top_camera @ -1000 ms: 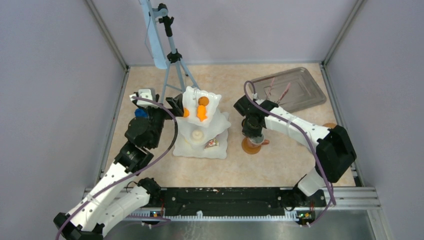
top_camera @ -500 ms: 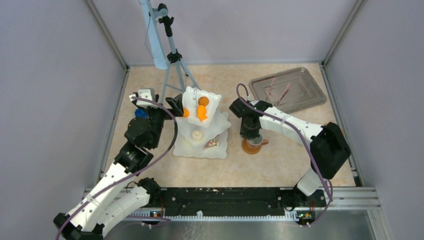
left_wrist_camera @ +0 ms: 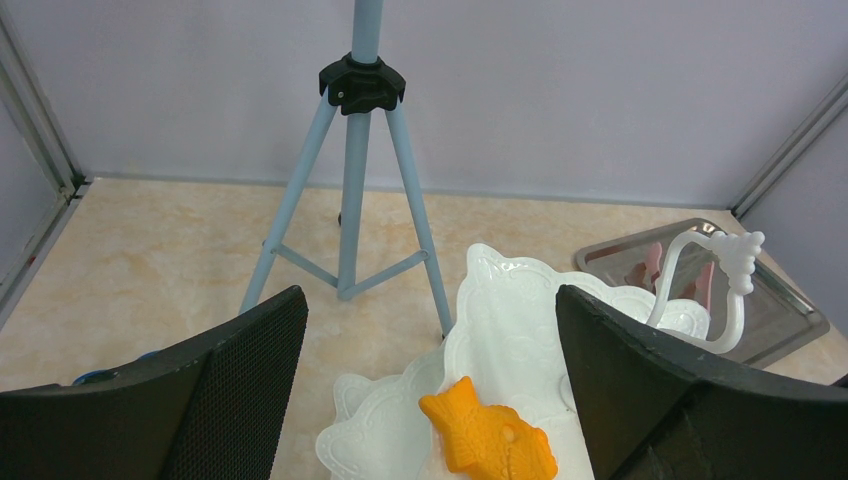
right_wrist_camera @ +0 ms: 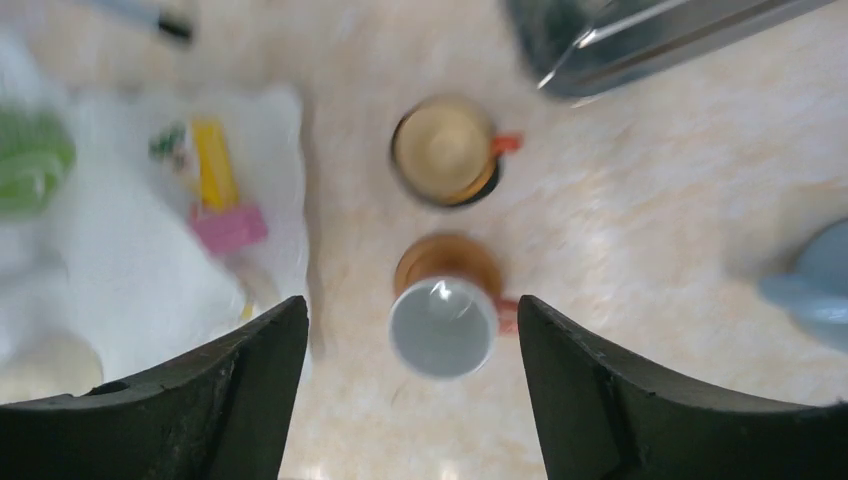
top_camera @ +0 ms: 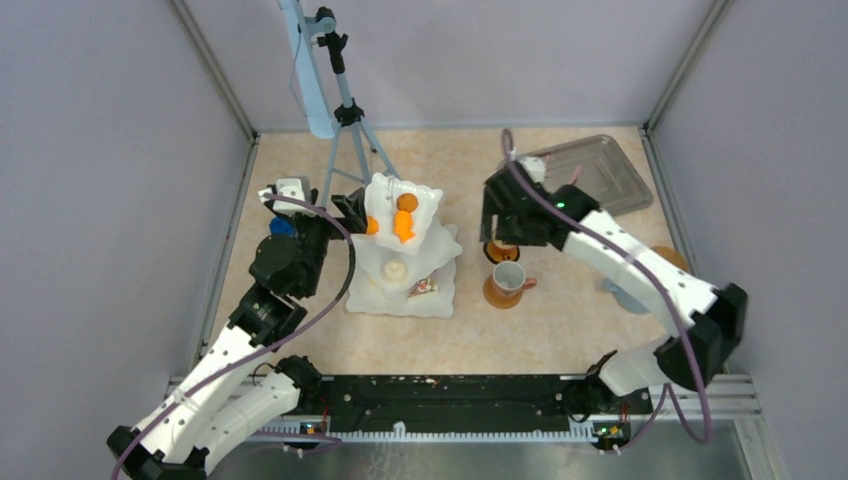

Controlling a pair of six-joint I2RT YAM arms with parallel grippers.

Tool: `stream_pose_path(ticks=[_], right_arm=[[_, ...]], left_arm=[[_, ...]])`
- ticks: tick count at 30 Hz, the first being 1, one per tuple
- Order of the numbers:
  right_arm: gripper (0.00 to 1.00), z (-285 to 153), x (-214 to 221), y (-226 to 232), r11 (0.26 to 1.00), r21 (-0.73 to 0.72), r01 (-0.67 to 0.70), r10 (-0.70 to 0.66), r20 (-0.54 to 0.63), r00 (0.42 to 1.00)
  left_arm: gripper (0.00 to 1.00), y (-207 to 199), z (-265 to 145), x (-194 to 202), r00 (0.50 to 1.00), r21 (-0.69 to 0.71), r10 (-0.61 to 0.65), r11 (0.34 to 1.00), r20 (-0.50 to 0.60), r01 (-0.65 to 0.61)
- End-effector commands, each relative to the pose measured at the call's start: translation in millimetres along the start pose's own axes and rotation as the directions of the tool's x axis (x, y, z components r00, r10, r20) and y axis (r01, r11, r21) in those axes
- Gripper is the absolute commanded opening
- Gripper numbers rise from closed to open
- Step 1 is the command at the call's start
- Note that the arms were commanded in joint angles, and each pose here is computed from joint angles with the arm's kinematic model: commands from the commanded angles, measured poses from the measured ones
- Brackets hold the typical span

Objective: Serve the afternoon tea

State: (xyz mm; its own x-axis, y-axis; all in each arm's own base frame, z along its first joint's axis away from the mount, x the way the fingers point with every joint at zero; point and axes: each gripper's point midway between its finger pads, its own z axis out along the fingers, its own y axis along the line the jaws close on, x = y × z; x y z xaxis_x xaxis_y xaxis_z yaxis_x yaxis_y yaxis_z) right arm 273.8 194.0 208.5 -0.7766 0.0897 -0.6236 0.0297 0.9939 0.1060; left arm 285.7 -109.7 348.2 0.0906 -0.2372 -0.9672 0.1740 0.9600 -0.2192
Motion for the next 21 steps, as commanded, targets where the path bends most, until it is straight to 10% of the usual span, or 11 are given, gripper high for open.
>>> stream_pose_path(ticks=[1,11,21], right_arm=[[0.75,-6.6,-62.6,-109.1,0.974,0.139,-0.178,0.150,0.193,0.970],[0.78,73.9,-43.8,-335.1,0.604,0.349,-0.717,0.631,0.340,0.697],[0.71,145.4,-1.5,-389.2,0.487,0.364,-0.794,0.779,0.231,0.583]], left_arm=[[0.99,-5.8,-0.1,-25.7,0.997,0.021,-0.038,0.999,0.062,0.036],[0.99,-8.4,2.9,-21.1,0.998,0.028,-0.034,0.999,0.048,0.032],[0.99,-8.7,5.5,-15.9,0.999,0.026,-0.025,0.999,0.036,0.024]])
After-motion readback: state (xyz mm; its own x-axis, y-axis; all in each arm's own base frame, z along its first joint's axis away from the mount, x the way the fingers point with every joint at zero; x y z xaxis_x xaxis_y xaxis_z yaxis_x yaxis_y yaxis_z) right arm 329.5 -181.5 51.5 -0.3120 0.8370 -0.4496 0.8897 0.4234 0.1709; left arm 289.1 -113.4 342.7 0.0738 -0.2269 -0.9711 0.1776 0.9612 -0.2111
